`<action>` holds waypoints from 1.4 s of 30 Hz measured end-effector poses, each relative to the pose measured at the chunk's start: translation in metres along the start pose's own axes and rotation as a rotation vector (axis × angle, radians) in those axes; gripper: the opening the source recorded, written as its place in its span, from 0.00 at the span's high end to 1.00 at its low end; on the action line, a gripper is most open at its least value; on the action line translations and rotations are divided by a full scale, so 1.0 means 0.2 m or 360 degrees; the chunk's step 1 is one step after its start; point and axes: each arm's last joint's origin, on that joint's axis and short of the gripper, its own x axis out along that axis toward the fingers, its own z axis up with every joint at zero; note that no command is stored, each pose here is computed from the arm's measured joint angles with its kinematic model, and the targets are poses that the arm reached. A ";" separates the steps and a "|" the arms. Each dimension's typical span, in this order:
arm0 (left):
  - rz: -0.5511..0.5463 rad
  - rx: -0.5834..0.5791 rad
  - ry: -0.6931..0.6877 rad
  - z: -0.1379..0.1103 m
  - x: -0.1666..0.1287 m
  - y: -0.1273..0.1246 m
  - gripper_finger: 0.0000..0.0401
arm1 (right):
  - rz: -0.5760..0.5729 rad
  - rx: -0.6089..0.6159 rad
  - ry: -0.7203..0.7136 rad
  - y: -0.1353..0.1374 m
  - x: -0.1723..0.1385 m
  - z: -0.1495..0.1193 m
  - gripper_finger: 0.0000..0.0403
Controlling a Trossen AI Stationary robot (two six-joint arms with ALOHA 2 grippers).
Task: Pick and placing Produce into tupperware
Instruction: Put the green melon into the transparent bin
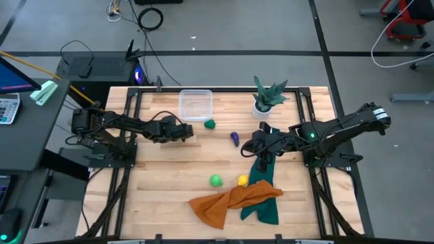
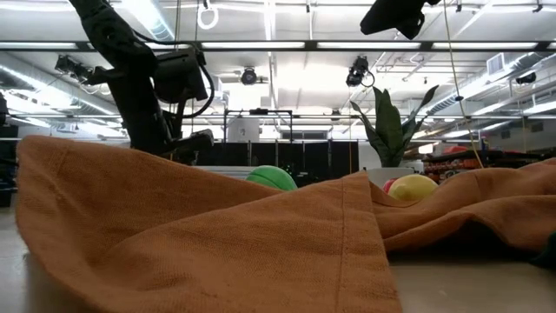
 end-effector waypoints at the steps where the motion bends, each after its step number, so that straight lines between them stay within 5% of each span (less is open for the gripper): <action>1: -0.0004 -0.0001 0.0002 0.00 0.00 0.00 0.36 | -0.0004 0.0000 -0.0002 0.00 0.00 0.00 0.99; 8: -0.0116 -0.0017 0.0063 -0.03 -0.01 -0.03 0.38 | -0.0006 0.0000 -0.0002 0.00 0.00 0.00 0.99; 25: -0.0735 -0.0166 0.0138 -0.11 -0.12 -0.22 0.39 | -0.0007 0.0000 -0.0002 0.00 0.00 0.00 0.99; 33: -0.1155 -0.0223 0.0008 -0.03 -0.17 -0.33 0.37 | -0.0007 0.0000 -0.0002 0.00 0.00 0.00 0.99; 42: -0.1334 -0.0104 -0.0206 0.14 -0.26 -0.50 0.37 | -0.0007 0.0004 -0.0002 0.00 0.00 0.00 0.99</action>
